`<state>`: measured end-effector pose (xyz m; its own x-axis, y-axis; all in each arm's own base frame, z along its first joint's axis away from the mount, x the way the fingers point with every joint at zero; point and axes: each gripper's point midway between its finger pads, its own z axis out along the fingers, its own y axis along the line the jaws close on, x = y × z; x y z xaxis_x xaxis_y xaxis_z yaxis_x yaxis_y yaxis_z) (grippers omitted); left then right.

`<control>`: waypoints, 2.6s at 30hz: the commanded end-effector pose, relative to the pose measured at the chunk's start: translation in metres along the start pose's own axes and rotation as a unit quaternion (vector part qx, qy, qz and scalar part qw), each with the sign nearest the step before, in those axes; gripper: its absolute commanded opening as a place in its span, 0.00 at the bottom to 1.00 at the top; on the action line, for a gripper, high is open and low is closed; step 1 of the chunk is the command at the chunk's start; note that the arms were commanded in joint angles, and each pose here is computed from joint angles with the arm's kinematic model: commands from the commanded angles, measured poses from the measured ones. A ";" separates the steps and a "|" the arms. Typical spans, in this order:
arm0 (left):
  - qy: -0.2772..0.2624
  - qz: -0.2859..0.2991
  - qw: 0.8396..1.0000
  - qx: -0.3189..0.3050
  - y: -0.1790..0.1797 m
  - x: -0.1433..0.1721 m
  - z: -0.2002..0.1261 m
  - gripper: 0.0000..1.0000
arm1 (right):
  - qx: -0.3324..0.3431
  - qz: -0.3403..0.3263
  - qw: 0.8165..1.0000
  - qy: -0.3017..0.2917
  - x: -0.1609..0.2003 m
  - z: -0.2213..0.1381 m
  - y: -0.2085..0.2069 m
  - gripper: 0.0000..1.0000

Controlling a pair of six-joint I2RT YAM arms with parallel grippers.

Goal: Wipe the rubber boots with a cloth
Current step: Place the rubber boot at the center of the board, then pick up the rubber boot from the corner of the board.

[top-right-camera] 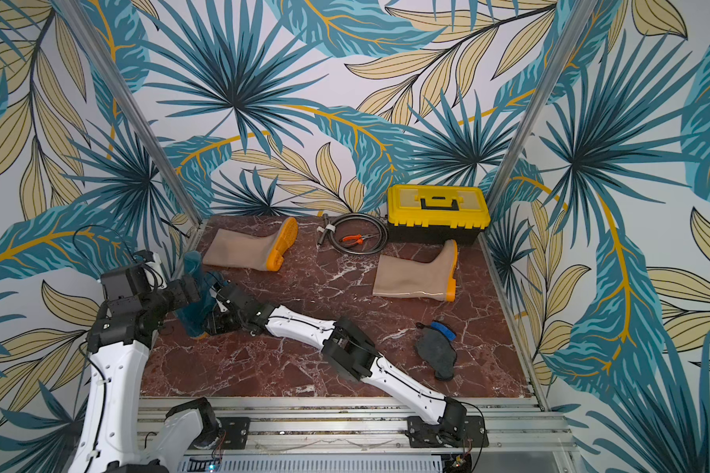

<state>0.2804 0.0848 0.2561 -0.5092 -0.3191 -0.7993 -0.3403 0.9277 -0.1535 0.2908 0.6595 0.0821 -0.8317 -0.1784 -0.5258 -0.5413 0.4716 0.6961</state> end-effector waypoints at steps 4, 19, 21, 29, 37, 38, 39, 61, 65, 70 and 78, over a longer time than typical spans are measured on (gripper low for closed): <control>-0.045 -0.005 0.999 -0.007 0.002 -0.012 -0.037 0.99 | 0.011 -0.035 0.999 -0.019 -0.022 -0.032 0.024 0.48; -0.143 0.019 0.990 0.005 -0.010 -0.053 -0.098 0.99 | 0.068 -0.025 0.997 -0.029 -0.041 -0.066 0.006 0.51; -0.161 0.033 0.986 0.018 -0.017 -0.064 -0.110 0.99 | 0.099 -0.023 0.994 -0.033 -0.049 -0.079 -0.006 0.52; -0.133 0.084 0.979 0.126 -0.060 -0.094 -0.099 1.00 | 0.316 -0.020 0.942 -0.111 -0.097 -0.148 -0.093 0.62; -0.081 0.152 0.966 0.192 -0.129 -0.101 -0.063 1.00 | 0.343 0.075 0.922 -0.162 -0.129 -0.156 -0.167 0.70; -0.070 0.160 0.963 0.203 -0.144 -0.100 -0.055 1.00 | 0.341 0.085 0.923 -0.160 -0.130 -0.158 -0.170 0.70; -0.058 0.170 0.961 0.209 -0.158 -0.098 -0.047 1.00 | 0.346 0.088 0.920 -0.160 -0.130 -0.162 -0.172 0.70; 0.180 0.164 0.961 0.130 -0.232 -0.009 0.262 0.97 | 0.435 0.055 0.872 -0.218 -0.055 -0.374 -0.185 0.73; 0.218 0.176 0.948 0.151 -0.243 0.028 0.281 0.96 | 0.432 0.053 0.872 -0.225 -0.054 -0.382 -0.182 0.73; 0.255 0.177 0.936 0.165 -0.250 0.063 0.291 0.88 | 0.431 0.053 0.872 -0.225 -0.053 -0.383 -0.181 0.73; 0.242 0.225 0.928 0.170 -0.255 0.060 0.260 0.28 | 0.429 0.067 0.874 -0.220 -0.045 -0.385 -0.182 0.73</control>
<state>0.5591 -0.1037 0.0767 -0.8739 0.0771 -0.4800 0.1464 0.9832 -0.1086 0.3863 0.2572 0.1647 -0.6523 0.1770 -0.7370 -0.0047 0.9714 0.2374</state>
